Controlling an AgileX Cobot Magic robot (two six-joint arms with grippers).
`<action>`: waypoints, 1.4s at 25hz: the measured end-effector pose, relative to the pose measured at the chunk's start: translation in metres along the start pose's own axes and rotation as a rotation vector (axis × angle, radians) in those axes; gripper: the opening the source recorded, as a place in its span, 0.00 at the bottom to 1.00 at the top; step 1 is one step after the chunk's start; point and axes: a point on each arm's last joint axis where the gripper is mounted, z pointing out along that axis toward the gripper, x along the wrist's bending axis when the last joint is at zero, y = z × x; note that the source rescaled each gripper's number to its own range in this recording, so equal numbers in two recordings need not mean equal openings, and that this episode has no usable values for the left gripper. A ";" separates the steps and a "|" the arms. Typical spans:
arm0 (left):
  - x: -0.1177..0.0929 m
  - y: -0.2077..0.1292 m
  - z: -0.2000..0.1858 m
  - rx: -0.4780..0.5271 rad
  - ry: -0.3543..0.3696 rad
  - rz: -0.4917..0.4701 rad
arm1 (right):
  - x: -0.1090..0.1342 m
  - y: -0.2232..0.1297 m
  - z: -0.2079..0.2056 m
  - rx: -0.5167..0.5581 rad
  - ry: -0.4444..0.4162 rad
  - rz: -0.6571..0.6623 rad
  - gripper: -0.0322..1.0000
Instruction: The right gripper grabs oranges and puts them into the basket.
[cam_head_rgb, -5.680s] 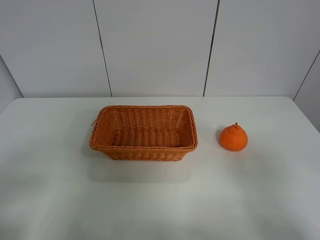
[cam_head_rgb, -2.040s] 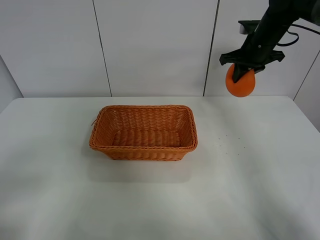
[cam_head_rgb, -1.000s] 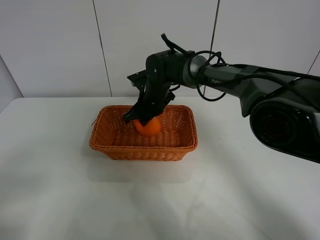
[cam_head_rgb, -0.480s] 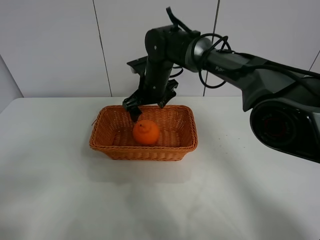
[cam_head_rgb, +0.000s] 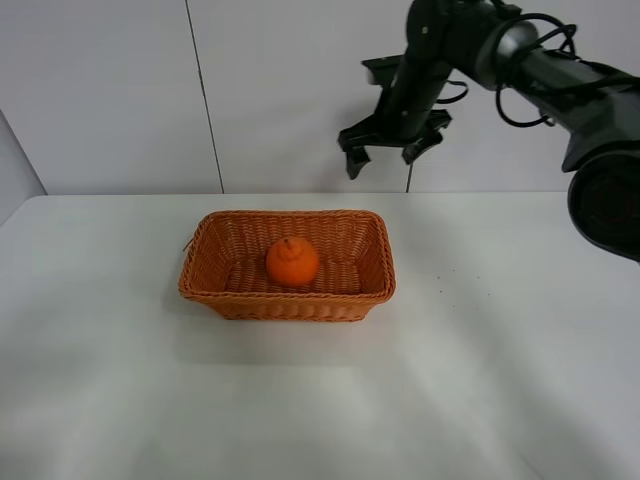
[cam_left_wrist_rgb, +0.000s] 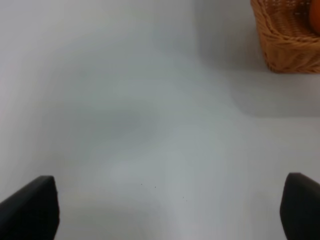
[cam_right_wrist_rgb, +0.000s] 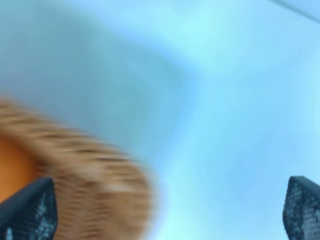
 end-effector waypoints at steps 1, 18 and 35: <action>0.000 0.000 0.000 0.000 0.000 0.000 | -0.018 0.000 0.000 0.000 -0.017 0.030 1.00; 0.000 0.000 0.000 0.000 0.000 0.000 | -0.155 -0.033 -0.017 0.035 -0.141 0.281 1.00; 0.000 0.000 0.000 0.000 0.000 0.000 | -0.094 -0.178 -0.118 0.243 -0.095 0.299 1.00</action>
